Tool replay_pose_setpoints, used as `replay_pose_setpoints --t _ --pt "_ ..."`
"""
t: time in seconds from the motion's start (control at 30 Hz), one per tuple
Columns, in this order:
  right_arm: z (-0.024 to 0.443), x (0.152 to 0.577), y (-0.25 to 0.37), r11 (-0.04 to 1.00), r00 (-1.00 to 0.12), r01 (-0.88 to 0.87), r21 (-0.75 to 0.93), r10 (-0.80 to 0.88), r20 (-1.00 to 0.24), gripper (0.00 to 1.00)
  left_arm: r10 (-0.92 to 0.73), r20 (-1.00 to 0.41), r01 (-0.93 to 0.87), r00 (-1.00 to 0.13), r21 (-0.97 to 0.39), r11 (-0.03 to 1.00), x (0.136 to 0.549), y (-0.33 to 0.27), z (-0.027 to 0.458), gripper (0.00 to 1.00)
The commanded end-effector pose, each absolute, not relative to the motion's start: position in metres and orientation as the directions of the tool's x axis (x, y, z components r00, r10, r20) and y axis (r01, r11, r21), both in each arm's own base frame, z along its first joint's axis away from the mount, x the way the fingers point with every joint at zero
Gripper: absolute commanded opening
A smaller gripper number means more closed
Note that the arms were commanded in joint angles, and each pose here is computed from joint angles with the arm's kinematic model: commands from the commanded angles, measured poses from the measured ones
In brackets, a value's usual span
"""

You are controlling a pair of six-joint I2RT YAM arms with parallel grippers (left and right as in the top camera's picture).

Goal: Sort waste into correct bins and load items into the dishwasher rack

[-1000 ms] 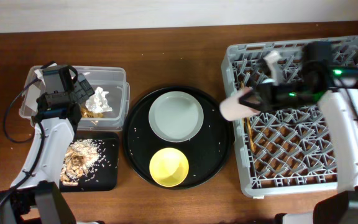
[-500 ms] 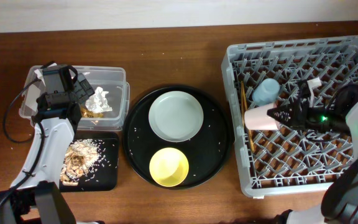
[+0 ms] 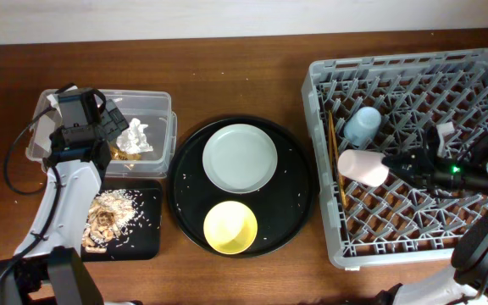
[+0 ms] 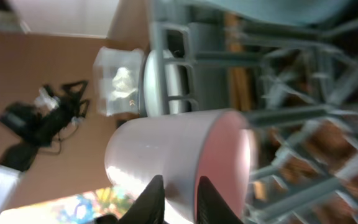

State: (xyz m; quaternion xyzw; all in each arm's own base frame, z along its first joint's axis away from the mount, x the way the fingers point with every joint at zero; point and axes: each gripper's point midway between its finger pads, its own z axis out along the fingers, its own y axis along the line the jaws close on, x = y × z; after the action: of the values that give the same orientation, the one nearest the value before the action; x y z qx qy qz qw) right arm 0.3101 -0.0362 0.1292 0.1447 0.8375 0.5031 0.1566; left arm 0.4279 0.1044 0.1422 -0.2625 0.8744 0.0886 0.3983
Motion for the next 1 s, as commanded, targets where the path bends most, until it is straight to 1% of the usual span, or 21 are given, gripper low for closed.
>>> replay_pose_setpoints --t 0.0,0.07,0.1,0.13,0.17,0.27,0.3,0.37,0.4,0.43,0.47,0.5,0.53,0.57,0.7,0.8,0.9,0.97 --pt "0.117 0.307 -0.051 0.522 -0.918 0.122 0.844 0.383 -0.104 0.29 -0.386 -0.745 -0.527 -0.544 -0.055 0.848 0.43 0.105 0.144 0.99" --pt "0.117 0.308 -0.052 0.529 -0.917 0.13 0.839 0.385 -0.101 0.34 -0.386 -0.745 -0.527 -0.544 -0.055 0.848 0.43 0.105 0.144 0.99" --pt "0.117 0.309 -0.055 0.538 -0.917 0.143 0.831 0.388 -0.094 0.41 -0.386 -0.745 -0.527 -0.544 -0.055 0.848 0.43 0.105 0.143 0.99" --pt "0.116 0.309 -0.061 0.567 -0.917 0.177 0.804 0.392 -0.074 0.45 -0.386 -0.745 -0.527 -0.544 -0.055 0.848 0.43 0.105 0.144 0.99" --pt "0.122 0.31 -0.067 0.593 -0.92 0.184 0.784 0.386 -0.076 0.46 -0.386 -0.745 -0.527 -0.544 -0.055 0.848 0.43 0.105 0.144 0.99" --pt "0.128 0.315 -0.102 0.689 -0.882 0.362 0.628 0.471 -0.008 0.49 -0.386 -0.745 -0.527 -0.544 -0.055 0.848 0.43 0.105 0.144 0.99" --pt "0.133 0.314 -0.112 0.705 -0.865 0.412 0.578 0.502 0.005 0.5 -0.386 -0.745 -0.527 -0.544 -0.055 0.848 0.43 0.105 0.144 0.99" --pt "0.15 0.319 -0.107 0.712 -0.873 0.392 0.583 0.488 -0.009 0.5 -0.386 -0.745 -0.527 -0.544 -0.055 0.848 0.43 0.105 0.144 0.99" --pt "0.162 0.324 -0.094 0.727 -0.901 0.327 0.604 0.433 -0.034 0.49 -0.386 -0.745 -0.527 -0.544 -0.055 0.848 0.43 0.105 0.144 0.99" --pt "0.175 0.328 -0.076 0.719 -0.927 0.237 0.653 0.368 -0.069 0.44 -0.386 -0.745 -0.527 -0.544 -0.055 0.848 0.43 0.105 0.144 0.99" --pt "0.185 0.329 -0.062 0.703 -0.943 0.169 0.69 0.32 -0.094 0.38 -0.386 -0.745 -0.527 -0.544 -0.055 0.848 0.43 0.105 0.144 0.99" --pt "0.196 0.329 -0.044 0.681 -0.958 0.092 0.727 0.26 -0.123 0.25 -0.386 -0.745 -0.527 -0.544 -0.055 0.848 0.43 0.105 0.144 0.99" --pt "0.198 0.326 -0.03 0.671 -0.969 0.072 0.738 0.223 -0.109 0.16 -0.386 -0.745 -0.527 -0.544 -0.055 0.848 0.43 0.105 0.144 0.99" --pt "0.195 0.325 -0.024 0.688 -0.977 0.058 0.724 0.19 -0.102 0.12 -0.386 -0.745 -0.527 -0.544 -0.055 0.848 0.43 0.105 0.144 0.99" --pt "0.186 0.32 -0.007 0.736 -0.992 0.018 0.677 0.097 -0.079 0.04 -0.386 -0.745 -0.527 -0.544 -0.055 0.848 0.43 0.105 0.144 0.99" --pt "0.173 0.315 -0.009 0.782 -0.997 0.022 0.623 0.067 -0.048 0.04 -0.386 -0.745 -0.527 -0.544 -0.054 0.848 0.43 0.105 0.144 0.99" --pt "0.155 0.312 -0.028 0.843 -0.989 0.138 0.52 0.143 0.032 0.04 -0.386 -0.745 -0.527 -0.544 -0.055 0.848 0.43 0.105 0.144 0.99" --pt "0.143 0.308 -0.028 0.843 -0.984 0.174 0.509 0.166 0.062 0.04 -0.386 -0.745 -0.527 -0.544 -0.055 0.848 0.43 0.105 0.144 0.99"
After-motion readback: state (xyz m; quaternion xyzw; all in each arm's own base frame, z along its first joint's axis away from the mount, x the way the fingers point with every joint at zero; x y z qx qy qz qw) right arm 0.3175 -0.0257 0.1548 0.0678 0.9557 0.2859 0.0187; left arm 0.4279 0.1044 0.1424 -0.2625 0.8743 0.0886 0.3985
